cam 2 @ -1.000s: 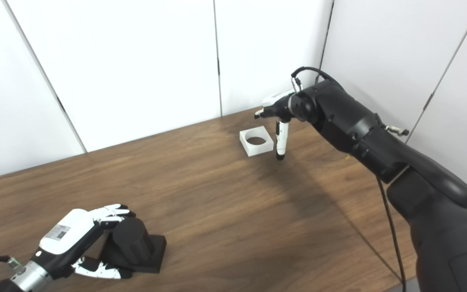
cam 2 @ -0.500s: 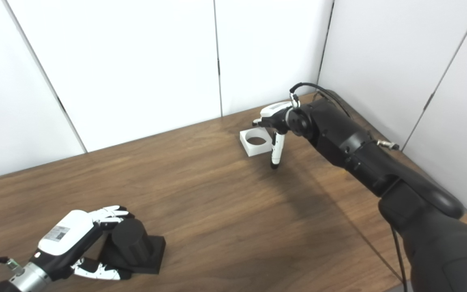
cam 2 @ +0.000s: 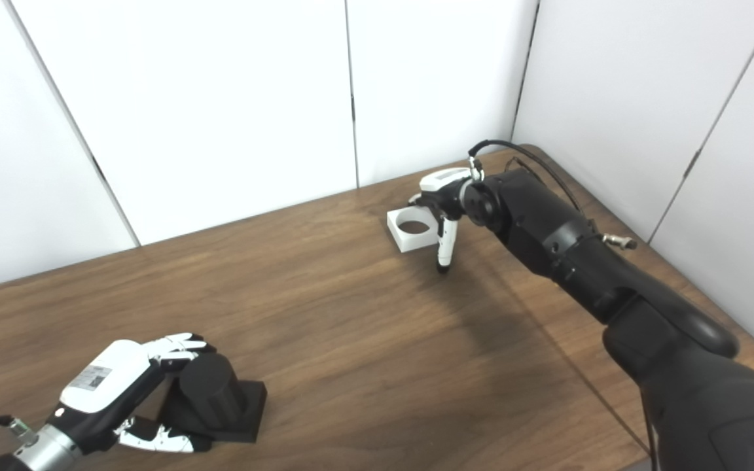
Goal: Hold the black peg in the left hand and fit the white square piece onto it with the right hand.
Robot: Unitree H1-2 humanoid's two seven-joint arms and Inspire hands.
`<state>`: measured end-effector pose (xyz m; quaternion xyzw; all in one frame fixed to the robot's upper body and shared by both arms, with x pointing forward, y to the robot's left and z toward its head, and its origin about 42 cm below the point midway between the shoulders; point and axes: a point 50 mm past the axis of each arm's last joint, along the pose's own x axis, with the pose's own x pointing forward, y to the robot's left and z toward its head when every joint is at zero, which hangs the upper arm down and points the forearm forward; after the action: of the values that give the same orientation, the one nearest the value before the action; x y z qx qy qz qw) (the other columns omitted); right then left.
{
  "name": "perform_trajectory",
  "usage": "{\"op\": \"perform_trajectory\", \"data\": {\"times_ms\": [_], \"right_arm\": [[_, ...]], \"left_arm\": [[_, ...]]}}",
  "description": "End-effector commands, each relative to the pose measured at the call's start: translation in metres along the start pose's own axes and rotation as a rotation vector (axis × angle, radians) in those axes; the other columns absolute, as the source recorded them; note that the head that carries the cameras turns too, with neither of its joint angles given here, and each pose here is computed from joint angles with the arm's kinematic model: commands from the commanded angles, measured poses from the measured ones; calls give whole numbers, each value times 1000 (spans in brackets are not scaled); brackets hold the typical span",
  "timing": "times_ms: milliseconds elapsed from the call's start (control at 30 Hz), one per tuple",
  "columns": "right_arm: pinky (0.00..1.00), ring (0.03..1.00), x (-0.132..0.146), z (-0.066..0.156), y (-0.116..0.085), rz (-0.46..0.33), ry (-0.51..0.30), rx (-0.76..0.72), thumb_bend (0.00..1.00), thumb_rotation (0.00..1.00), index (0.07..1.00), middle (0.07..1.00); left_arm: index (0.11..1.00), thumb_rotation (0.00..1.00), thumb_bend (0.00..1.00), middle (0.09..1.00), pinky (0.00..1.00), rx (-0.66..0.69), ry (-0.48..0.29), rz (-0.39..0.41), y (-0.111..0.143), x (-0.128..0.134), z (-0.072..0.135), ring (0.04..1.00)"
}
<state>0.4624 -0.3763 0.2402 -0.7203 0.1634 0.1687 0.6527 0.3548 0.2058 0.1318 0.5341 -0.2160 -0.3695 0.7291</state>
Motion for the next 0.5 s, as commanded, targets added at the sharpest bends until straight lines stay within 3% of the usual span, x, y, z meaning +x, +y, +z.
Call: {"op": "perform_trajectory", "data": {"times_ms": [0,200,467], "right_arm": [[791,894,-3,-1,-25,-92,-25,-21,844,232,865,919],[688,840,5,0,-21,-112,-64,-20,824,216,772,871],[709,834,14,7,-17,-95,-82,-9,803,223,760,852]], "left_arm": [[487,58,524,819,785,38,88,-203,-28,-27,-15,877],[487,57,524,818,781,35,90,-202,-28,-26,-14,877],[487,58,524,818,778,34,89,-198,-27,-27,-13,879]]}}
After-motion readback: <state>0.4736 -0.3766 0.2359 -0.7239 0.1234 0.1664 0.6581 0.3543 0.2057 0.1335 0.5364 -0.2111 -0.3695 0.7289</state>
